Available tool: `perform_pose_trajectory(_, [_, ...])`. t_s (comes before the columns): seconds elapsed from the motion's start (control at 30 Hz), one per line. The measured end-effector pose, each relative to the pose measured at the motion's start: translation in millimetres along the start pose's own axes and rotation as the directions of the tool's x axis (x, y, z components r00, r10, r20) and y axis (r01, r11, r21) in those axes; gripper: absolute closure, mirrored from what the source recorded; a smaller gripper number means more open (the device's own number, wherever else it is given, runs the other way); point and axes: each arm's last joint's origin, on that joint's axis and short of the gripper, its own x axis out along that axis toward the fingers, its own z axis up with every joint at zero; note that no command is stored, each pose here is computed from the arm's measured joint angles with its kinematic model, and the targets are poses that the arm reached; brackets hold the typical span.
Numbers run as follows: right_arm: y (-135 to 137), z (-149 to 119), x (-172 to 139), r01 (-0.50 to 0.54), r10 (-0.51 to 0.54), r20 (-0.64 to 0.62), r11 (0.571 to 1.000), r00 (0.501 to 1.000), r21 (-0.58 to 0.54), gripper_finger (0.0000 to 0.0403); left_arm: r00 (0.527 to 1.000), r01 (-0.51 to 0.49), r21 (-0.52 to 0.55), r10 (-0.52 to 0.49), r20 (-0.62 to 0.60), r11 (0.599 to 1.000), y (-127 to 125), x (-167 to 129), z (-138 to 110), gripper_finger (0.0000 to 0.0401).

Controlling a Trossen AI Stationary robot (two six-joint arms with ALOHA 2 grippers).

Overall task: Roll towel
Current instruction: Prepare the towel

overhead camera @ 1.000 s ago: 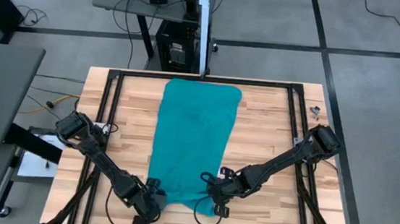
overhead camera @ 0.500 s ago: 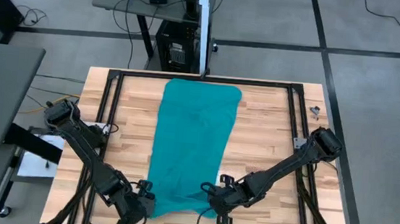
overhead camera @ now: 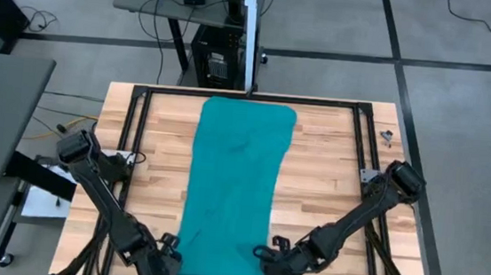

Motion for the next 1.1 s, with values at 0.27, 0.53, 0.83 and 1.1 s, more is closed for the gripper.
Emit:
perform_pose_trajectory(0.27, [15.5,-23.8,6.7,-0.005,0.022,-0.056,0.959,0.998,0.283,0.0377,1.000,0.019,0.054,-0.019,-0.010,0.998,-9.2,26.4,-2.5,0.0394])
perform_pose_trajectory(0.53, [22.7,-27.4,12.2,-0.050,0.077,-0.044,0.898,0.996,0.436,0.0249,0.992,0.125,0.002,-0.125,-0.009,0.992,-9.1,4.6,3.4,0.0331])
perform_pose_trajectory(0.83, [-4.9,34.3,20.4,-0.202,0.105,0.259,0.901,0.960,0.383,0.0206,0.992,0.037,-0.019,-0.034,0.121,0.999,-13.6,-33.8,-0.1,0.0306])
perform_pose_trajectory(1.1, [-53.3,100.3,79.5,-0.102,0.015,0.365,0.970,0.931,0.219,0.0223,0.953,-0.199,-0.121,0.221,0.205,0.973,12.3,5.2,-30.9,0.0306])
